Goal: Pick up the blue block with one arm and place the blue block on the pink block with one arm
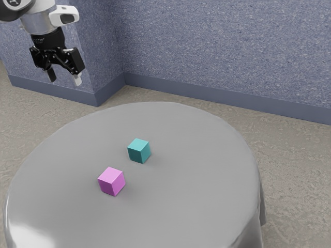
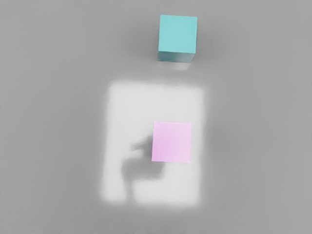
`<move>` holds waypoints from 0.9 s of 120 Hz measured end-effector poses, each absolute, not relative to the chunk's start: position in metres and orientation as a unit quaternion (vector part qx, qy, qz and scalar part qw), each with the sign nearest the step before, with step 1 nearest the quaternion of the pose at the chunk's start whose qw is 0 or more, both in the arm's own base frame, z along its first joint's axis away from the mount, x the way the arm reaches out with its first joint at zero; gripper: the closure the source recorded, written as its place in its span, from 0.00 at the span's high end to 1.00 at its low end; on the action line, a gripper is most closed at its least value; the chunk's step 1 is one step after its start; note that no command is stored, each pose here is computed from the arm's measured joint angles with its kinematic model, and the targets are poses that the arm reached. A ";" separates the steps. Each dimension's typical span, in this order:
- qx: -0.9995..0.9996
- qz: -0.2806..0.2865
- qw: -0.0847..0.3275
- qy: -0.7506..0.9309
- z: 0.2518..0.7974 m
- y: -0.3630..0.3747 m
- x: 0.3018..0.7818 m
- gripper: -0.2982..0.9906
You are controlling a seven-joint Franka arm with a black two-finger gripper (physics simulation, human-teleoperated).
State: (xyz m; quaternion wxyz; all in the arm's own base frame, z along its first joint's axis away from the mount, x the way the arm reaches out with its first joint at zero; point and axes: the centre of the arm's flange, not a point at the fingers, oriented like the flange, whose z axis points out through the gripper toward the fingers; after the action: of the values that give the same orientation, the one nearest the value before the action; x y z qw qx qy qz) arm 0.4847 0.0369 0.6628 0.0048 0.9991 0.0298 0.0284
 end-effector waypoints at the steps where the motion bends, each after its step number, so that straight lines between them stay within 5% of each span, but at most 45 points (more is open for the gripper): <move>1: 0.999 0.028 0.005 0.030 0.663 0.037 0.485 0.77; 39: 0.999 0.004 0.008 0.045 0.632 0.046 0.505 0.77; 68: 0.996 -0.061 0.000 0.061 0.488 0.024 0.588 0.77; 108: 0.996 -0.029 0.020 0.080 0.377 -0.001 0.643 0.77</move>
State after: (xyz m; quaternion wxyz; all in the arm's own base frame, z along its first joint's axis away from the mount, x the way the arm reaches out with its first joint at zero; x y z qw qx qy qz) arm 0.6434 -0.0007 0.3771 0.0198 0.9962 0.0796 -0.0285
